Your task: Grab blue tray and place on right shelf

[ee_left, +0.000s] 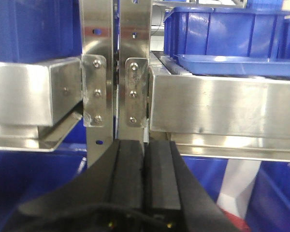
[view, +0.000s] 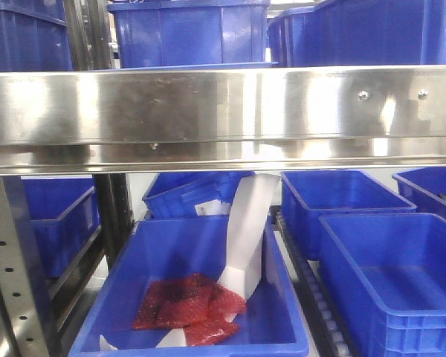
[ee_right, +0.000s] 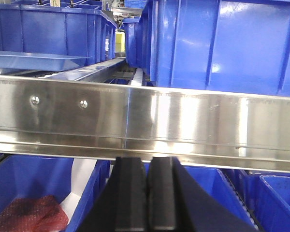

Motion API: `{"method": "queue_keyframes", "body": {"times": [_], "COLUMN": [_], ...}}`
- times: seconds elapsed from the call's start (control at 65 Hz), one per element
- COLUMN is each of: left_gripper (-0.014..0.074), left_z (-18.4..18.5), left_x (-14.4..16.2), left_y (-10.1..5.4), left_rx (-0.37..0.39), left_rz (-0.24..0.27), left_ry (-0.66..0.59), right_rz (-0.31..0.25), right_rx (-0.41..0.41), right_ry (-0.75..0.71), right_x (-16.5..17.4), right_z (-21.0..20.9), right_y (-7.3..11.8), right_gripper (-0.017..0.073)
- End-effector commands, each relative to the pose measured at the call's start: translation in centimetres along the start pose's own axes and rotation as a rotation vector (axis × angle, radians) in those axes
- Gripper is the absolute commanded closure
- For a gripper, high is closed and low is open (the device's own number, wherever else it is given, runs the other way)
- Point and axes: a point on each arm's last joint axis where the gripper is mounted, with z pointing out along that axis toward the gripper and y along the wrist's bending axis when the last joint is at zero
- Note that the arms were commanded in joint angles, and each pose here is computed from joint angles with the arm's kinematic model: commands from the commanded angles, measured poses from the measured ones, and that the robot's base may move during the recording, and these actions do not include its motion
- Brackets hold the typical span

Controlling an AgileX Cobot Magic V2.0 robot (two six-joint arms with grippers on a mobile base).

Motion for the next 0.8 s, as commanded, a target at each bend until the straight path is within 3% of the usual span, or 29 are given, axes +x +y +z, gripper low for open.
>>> {"method": "queue_keyframes", "body": {"times": [0.0, 0.785], "left_gripper": [0.0642, 0.0642], "left_z": [-0.01, -0.02], "left_x": [0.19, 0.12], "left_y": [0.07, 0.07], "left_rx": [-0.004, -0.004], "left_rz": [-0.023, -0.023], "left_ry": [-0.059, -0.067], "right_rz": [-0.006, -0.006], "right_rx": [0.008, 0.008], "right_ry": [-0.131, -0.131], "right_x": [-1.69, -1.69], "right_z": [-0.31, -0.31], "right_y": [-0.04, -0.04], "right_gripper": [0.0517, 0.0517]}}
